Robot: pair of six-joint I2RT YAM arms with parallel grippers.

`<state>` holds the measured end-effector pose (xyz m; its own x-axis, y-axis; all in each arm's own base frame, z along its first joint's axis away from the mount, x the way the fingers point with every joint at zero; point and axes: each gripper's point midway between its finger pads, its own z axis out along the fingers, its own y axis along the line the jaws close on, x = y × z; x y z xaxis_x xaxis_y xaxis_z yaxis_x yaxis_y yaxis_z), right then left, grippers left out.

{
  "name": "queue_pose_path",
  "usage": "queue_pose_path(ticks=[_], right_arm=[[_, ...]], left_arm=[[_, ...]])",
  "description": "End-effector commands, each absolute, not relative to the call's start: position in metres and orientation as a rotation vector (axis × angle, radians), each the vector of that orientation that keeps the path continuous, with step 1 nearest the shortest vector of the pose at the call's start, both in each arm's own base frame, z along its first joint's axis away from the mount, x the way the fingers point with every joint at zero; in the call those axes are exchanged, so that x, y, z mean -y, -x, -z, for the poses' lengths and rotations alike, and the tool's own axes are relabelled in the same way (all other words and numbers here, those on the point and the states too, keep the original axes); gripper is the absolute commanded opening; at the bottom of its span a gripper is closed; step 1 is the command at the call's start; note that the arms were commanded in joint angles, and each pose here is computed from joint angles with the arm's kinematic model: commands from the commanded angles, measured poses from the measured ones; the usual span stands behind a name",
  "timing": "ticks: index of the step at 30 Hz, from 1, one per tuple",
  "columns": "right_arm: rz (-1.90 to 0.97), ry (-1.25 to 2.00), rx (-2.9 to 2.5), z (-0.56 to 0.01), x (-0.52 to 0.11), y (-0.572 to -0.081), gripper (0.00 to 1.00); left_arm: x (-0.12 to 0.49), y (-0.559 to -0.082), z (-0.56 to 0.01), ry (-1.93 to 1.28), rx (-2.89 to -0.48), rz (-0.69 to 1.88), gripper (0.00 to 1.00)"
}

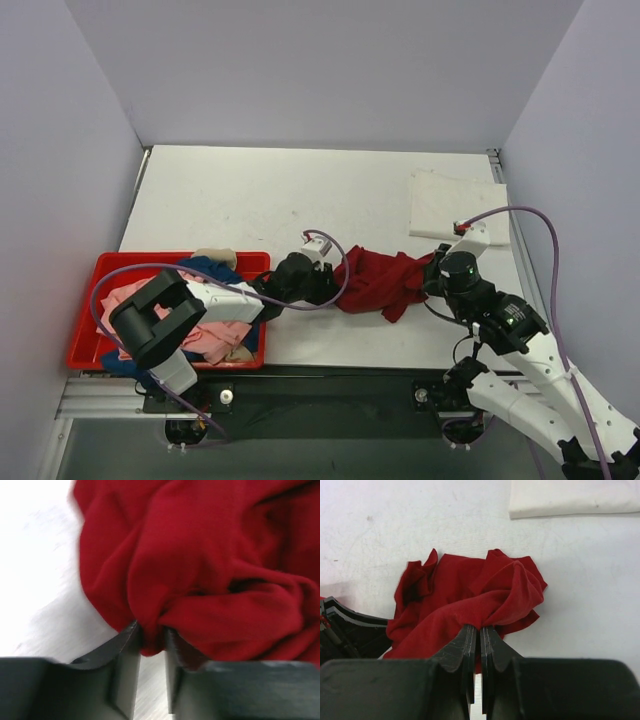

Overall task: Fold and stack the t-shirts
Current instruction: Flatten out the tshirt

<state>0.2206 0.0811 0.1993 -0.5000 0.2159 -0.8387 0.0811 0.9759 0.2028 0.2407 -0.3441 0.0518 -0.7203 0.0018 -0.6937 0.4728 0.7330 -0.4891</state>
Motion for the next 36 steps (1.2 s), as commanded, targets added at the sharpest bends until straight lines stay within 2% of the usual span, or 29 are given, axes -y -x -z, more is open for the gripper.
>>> queue_pose_path(ticks=[1,2,4,9,15,21,28,33,36], right_arm=[[-0.179,-0.211,-2.033,-0.231,-0.082,-0.229,0.0],[-0.181,-0.211,-2.027,-0.235,-0.082,-0.23,0.0],[-0.185,-0.199,-2.012,-0.243,-0.082,-0.231,0.0],[-0.208,-0.197,-1.974,-0.26,-0.081,-0.229,0.0],[-0.273,-0.196,-1.89,-0.302,-0.077,-0.221,0.0],[-0.348,-0.179,-1.782,-0.351,-0.069,-0.205,0.0],[-0.424,-0.161,-1.675,-0.394,-0.057,-0.18,0.0],[-0.285,-0.275,-1.674,-0.376,-0.031,-0.185,0.0],[-0.06,-0.392,-1.698,-0.351,-0.003,-0.197,0.0]], left_arm=[[0.393,-0.248,-0.13,-0.344,-1.964,1.199,0.31],[0.397,-0.249,-0.143,-0.347,-1.92,1.236,0.16],[0.402,-0.247,-0.156,-0.358,-1.893,1.271,0.0],[0.39,-0.249,-0.188,-0.348,-1.827,1.245,0.0],[0.348,-0.248,-0.281,-0.305,-1.661,1.12,0.0],[0.289,-0.227,-0.376,-0.253,-1.493,1.035,0.0],[0.242,-0.197,-0.433,-0.26,-1.413,0.994,0.0],[0.252,-0.196,-0.442,-0.312,-1.41,1.008,0.0],[0.296,-0.217,-0.408,-0.381,-1.528,1.017,0.0]])
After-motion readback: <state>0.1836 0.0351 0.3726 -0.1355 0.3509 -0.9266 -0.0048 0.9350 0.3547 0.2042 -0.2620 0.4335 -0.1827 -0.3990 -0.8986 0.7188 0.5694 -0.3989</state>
